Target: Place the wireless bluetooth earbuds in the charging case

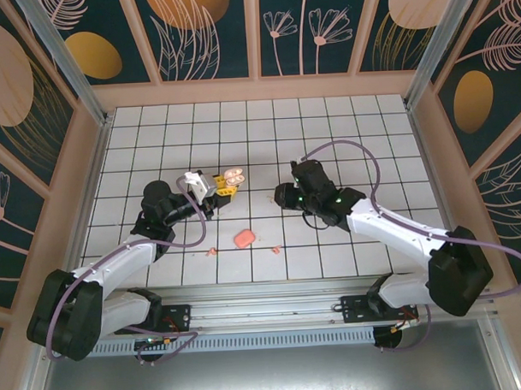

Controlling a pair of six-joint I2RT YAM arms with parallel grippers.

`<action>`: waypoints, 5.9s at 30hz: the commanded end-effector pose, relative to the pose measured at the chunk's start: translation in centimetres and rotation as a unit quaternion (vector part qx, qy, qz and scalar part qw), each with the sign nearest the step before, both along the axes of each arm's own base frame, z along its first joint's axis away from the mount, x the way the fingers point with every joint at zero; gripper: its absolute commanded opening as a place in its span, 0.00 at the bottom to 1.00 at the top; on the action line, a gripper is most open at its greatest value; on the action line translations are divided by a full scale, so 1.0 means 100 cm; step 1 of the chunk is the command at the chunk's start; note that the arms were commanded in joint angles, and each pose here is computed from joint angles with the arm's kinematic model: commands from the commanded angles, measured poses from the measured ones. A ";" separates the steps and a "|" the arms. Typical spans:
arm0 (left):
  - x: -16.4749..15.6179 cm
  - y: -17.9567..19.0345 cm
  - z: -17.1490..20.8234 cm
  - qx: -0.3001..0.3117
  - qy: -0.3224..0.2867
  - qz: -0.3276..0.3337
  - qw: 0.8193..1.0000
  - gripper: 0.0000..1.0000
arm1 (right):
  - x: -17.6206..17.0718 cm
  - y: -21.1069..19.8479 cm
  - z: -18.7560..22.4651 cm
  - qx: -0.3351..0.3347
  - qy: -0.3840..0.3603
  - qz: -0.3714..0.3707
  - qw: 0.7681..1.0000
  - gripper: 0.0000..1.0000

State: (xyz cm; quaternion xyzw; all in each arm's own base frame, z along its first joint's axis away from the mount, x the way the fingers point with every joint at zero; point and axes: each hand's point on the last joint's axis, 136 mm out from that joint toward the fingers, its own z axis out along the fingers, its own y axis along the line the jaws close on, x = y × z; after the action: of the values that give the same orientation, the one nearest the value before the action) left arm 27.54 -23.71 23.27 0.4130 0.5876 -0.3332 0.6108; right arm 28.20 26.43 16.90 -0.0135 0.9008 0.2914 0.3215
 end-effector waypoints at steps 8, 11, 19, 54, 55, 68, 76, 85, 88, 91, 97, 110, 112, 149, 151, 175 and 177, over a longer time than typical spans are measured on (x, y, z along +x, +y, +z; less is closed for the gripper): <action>-0.003 -0.002 0.016 -0.025 -0.017 -0.007 1.000 0.15 | 0.008 0.027 0.108 0.084 -0.176 0.042 0.980 0.23; -0.005 -0.002 0.018 -0.027 -0.019 -0.009 0.999 0.15 | 0.005 0.035 0.130 0.094 -0.211 0.060 0.971 0.23; -0.010 -0.004 0.035 -0.051 -0.029 -0.028 0.998 0.15 | -0.004 0.057 0.160 0.123 -0.259 0.099 0.953 0.23; -0.025 0.000 0.046 -0.050 -0.085 -0.034 0.995 0.15 | -0.024 0.094 0.157 0.135 -0.277 0.176 0.935 0.23; -0.024 0.000 0.047 -0.051 -0.084 -0.034 0.995 0.15 | -0.026 0.094 0.156 0.136 -0.277 0.179 0.934 0.23; -0.024 0.001 0.051 -0.057 -0.084 -0.032 0.994 0.15 | -0.037 0.095 0.142 0.127 -0.252 0.201 0.938 0.23; -0.024 0.001 0.054 -0.061 -0.084 -0.031 0.994 0.15 | -0.042 0.093 0.132 0.114 -0.238 0.212 0.941 0.23; -0.026 0.001 0.056 -0.065 -0.086 -0.034 0.994 0.15 | -0.043 0.091 0.118 0.090 -0.225 0.219 0.945 0.23; -0.027 0.001 0.058 -0.066 -0.087 -0.035 0.993 0.15 | -0.040 0.089 0.112 0.076 -0.222 0.213 0.948 0.23; -0.028 0.001 0.059 -0.067 -0.087 -0.037 0.993 0.15 | -0.036 0.086 0.110 0.065 -0.225 0.203 0.951 0.23; -0.029 0.001 0.063 -0.073 -0.089 -0.040 0.993 0.16 | -0.037 0.086 0.103 0.044 -0.225 0.216 0.949 0.24; -0.041 -0.003 0.071 -0.094 -0.074 -0.081 0.989 0.17 | -0.051 0.083 0.107 0.019 -0.246 0.271 0.930 0.24; -0.044 -0.004 0.073 -0.097 -0.071 -0.090 0.989 0.17 | -0.050 0.083 0.111 0.017 -0.250 0.277 0.928 0.24; -0.048 -0.005 0.057 -0.008 -0.104 -0.094 0.990 0.16 | -0.040 0.061 0.142 -0.097 -0.240 0.347 0.901 0.24; -0.048 -0.006 0.055 -0.001 -0.106 -0.095 0.990 0.16 | -0.038 0.055 0.143 -0.114 -0.248 0.340 0.900 0.24; -0.051 -0.001 0.050 0.023 -0.176 -0.078 0.981 0.15 | -0.059 0.056 0.172 -0.048 -0.291 0.319 0.901 0.24; -0.052 0.000 0.049 0.036 -0.193 -0.074 0.978 0.15 | -0.062 0.052 0.171 -0.036 -0.290 0.310 0.905 0.24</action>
State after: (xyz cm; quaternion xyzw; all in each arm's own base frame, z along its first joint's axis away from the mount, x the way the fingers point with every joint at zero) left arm 22.91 -23.83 27.57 0.5111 0.4729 -0.3093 0.6477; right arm 22.59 31.85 31.50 -0.4162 0.7498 0.2892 0.4253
